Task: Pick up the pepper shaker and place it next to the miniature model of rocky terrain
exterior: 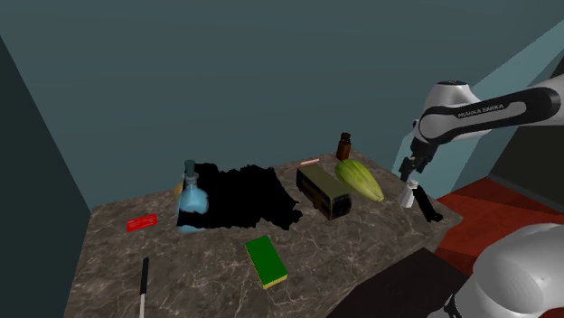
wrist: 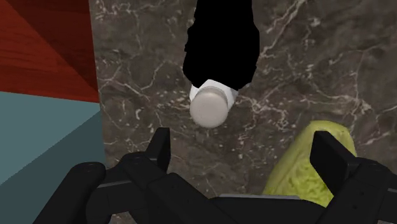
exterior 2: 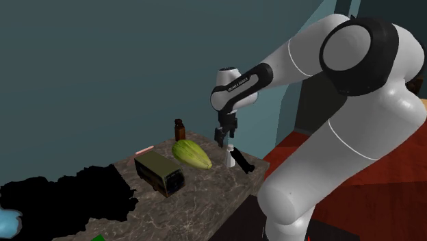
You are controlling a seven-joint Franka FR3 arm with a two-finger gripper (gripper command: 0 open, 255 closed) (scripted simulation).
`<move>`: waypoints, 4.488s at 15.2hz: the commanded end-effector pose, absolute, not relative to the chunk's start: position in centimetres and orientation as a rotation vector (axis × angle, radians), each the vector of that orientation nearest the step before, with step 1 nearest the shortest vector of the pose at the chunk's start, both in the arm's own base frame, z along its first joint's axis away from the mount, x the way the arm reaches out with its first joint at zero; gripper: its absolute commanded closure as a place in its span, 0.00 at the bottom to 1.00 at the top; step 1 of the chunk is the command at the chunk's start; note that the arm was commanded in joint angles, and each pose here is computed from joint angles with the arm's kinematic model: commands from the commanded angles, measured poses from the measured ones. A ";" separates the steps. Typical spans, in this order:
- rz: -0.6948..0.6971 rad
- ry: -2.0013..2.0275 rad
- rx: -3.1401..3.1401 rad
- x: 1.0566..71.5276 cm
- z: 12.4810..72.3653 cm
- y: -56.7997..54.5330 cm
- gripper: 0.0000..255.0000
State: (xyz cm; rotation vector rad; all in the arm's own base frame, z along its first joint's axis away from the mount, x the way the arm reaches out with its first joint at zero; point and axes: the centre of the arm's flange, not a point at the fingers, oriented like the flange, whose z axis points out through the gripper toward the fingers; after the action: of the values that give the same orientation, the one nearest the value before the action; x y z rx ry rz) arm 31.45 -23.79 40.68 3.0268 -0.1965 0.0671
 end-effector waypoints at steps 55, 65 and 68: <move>0.055 -0.205 3.015 31.0 50.8 -25.7 1.00; 0.055 -0.205 3.015 31.0 56.0 -25.7 1.00; 0.055 -0.205 3.015 31.5 56.1 -23.1 1.00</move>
State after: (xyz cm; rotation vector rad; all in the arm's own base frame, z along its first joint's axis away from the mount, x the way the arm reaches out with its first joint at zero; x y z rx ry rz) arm 31.20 -23.98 56.15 3.0152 -0.2039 0.0549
